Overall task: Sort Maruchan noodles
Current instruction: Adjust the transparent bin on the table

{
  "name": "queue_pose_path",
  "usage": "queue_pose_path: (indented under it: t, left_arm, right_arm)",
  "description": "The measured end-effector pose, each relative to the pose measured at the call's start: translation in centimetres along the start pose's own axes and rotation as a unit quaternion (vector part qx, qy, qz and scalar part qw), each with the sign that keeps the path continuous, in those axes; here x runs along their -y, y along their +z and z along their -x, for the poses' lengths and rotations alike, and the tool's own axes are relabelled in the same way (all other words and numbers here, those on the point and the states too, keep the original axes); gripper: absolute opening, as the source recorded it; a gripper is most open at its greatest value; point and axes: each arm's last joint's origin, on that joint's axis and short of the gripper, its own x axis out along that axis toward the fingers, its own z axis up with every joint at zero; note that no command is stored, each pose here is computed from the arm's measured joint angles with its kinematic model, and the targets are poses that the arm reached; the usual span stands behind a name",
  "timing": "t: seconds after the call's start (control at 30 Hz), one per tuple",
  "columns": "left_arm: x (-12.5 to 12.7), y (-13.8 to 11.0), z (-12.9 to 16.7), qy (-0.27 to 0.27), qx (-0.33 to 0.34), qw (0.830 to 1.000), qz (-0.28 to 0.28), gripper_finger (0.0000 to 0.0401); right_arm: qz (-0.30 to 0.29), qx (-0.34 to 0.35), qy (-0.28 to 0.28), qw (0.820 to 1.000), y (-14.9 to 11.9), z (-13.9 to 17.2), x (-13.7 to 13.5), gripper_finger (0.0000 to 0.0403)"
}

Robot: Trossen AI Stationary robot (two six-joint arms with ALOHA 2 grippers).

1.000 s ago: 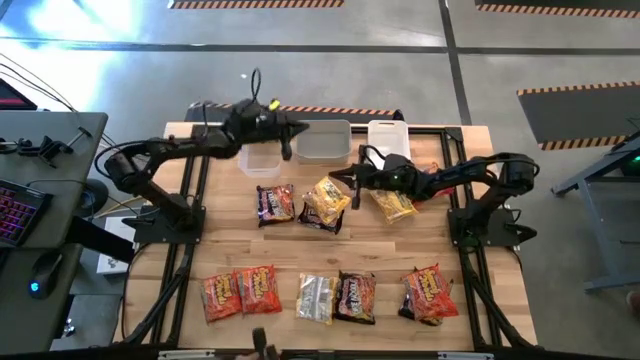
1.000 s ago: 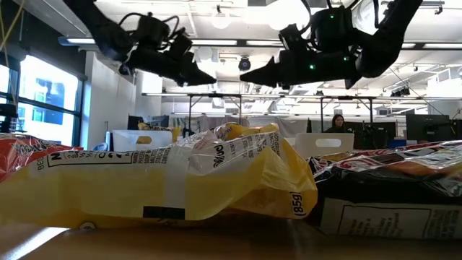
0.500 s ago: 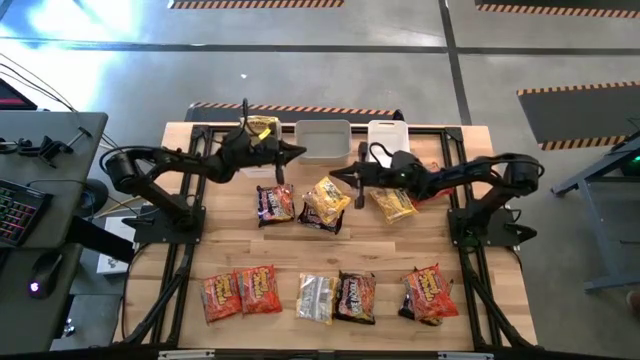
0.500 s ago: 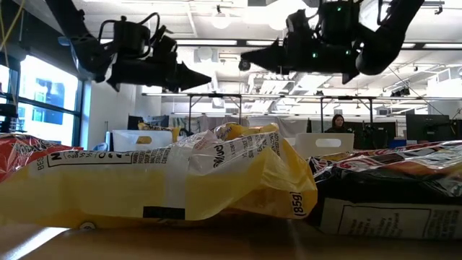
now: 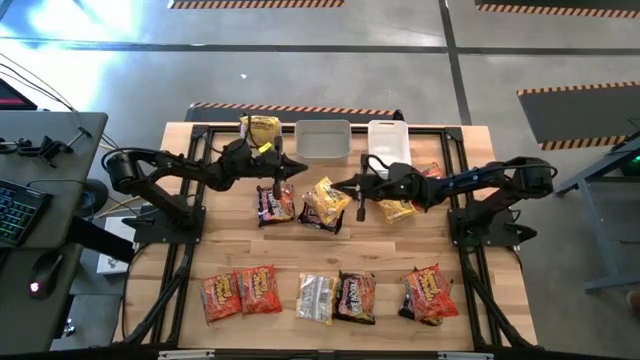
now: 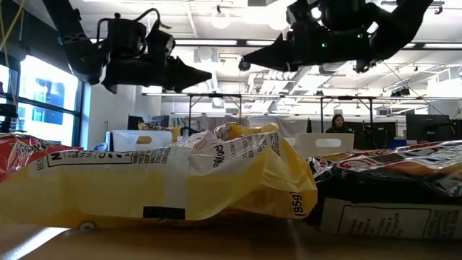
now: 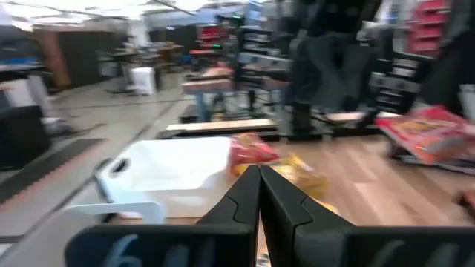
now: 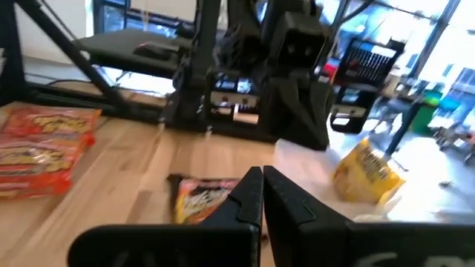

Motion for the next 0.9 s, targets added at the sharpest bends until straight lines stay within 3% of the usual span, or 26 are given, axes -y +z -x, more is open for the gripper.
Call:
queue_pose_path:
  t: [0.23,0.5,0.7,0.9]
  left_arm:
    - [1.5,-1.0,-0.4,-0.053,-0.05,0.997,0.033,0.0]
    - [4.5,-1.9,-1.3,-0.041,-0.112,0.992,0.042,0.0001]
    - [6.1,-1.5,-1.8,-0.031,-0.105,0.994,0.013,0.0001]
    - [6.9,-1.1,-2.0,-0.042,-0.09,0.994,0.033,0.0001]
  right_arm:
    - [-0.025,-0.041,-0.007,0.999,-1.1,-0.4,-1.2,0.0]
    - [0.0,-0.044,0.019,0.999,-1.1,-0.4,-3.5,0.0]
    - [-0.041,0.044,0.017,0.998,-4.0,2.5,-4.5,0.0]
    - [-0.065,0.11,0.01,0.992,-5.1,6.7,-4.5,0.0]
